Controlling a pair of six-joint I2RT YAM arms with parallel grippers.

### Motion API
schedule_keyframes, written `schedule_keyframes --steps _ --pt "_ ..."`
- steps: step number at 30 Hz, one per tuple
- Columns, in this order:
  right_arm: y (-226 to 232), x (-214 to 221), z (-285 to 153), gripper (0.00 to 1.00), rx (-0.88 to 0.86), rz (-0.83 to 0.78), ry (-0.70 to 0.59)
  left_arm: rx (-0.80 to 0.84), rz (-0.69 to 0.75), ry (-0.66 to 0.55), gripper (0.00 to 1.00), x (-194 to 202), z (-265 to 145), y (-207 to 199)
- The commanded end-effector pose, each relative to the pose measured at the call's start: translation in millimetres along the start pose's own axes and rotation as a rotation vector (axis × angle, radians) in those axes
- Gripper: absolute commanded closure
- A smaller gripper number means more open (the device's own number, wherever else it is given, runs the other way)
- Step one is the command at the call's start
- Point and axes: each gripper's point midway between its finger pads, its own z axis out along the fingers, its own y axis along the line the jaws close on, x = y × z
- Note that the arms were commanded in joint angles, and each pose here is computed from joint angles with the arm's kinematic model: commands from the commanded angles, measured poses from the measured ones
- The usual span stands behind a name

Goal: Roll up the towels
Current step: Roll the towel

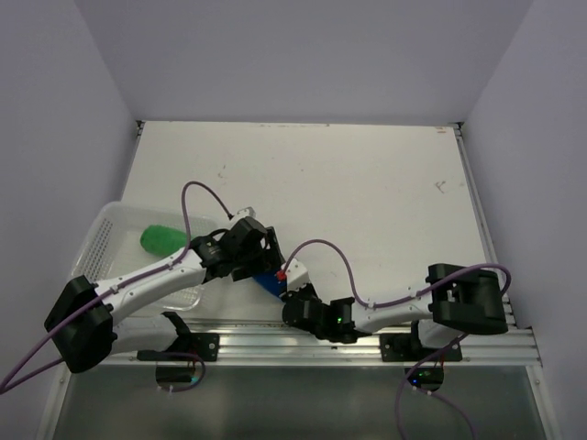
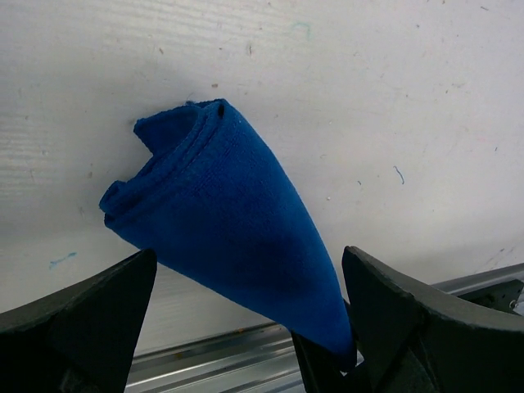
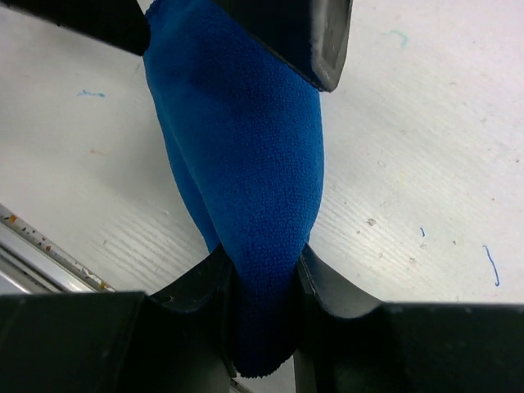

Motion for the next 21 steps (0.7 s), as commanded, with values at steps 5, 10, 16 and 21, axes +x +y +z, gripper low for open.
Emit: schedule_keyframes --steps 5,10,16,21 --pt "9.1 -31.7 2.4 1.0 0.123 -0.025 -0.16 -0.018 -0.085 0.041 0.0 5.4 -4.2 -3.7" --pt "19.9 -36.1 7.6 1.0 0.149 -0.038 -0.17 -0.026 -0.112 0.056 0.0 10.9 4.0 -1.5" --pt "31.7 -37.7 10.7 1.0 0.156 -0.041 -0.175 -0.054 -0.114 0.075 0.0 24.2 16.3 6.6" --pt "36.2 -37.1 10.2 1.0 0.154 -0.042 -0.187 -0.096 -0.1 0.084 0.0 33.4 25.2 14.9"
